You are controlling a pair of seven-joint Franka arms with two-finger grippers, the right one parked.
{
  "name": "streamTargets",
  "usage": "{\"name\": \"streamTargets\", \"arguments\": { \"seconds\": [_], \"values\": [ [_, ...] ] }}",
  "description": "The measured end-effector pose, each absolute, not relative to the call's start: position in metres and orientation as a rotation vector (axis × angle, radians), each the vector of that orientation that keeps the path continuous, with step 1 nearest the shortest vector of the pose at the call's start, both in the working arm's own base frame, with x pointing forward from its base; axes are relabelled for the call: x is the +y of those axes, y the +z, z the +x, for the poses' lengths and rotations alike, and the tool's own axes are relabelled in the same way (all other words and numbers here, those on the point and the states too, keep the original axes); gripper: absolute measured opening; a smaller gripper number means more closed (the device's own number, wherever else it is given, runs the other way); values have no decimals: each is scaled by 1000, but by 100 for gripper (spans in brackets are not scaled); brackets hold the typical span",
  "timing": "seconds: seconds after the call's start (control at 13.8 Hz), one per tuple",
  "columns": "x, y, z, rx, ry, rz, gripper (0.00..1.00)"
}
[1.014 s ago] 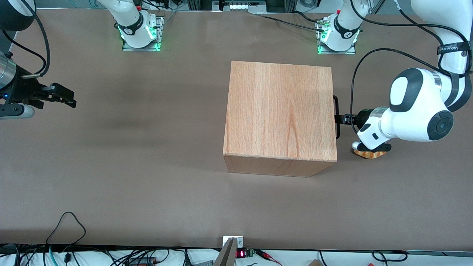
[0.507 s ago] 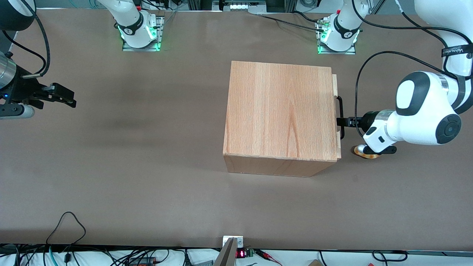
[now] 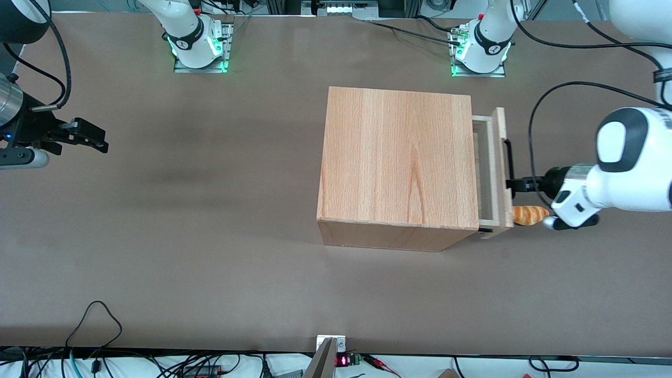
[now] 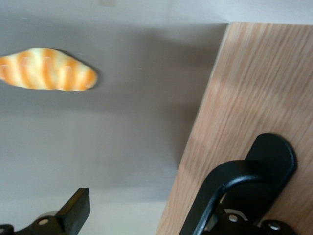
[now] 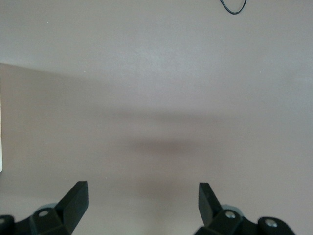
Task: Open top drawer with left arm
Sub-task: 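Pull the handle with the left gripper, sliding the drawer out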
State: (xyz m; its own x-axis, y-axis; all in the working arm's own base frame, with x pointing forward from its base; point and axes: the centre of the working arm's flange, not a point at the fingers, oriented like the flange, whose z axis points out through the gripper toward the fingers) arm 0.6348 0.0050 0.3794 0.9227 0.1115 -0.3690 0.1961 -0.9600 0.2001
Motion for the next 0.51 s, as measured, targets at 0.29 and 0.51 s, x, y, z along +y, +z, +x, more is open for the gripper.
{"name": "streamTargets", "arguments": {
  "seconds": [0.29, 0.51],
  "values": [
    [21, 379, 634, 262, -529, 2846, 100],
    [25, 380, 634, 264, -534, 2858, 100]
  ]
}}
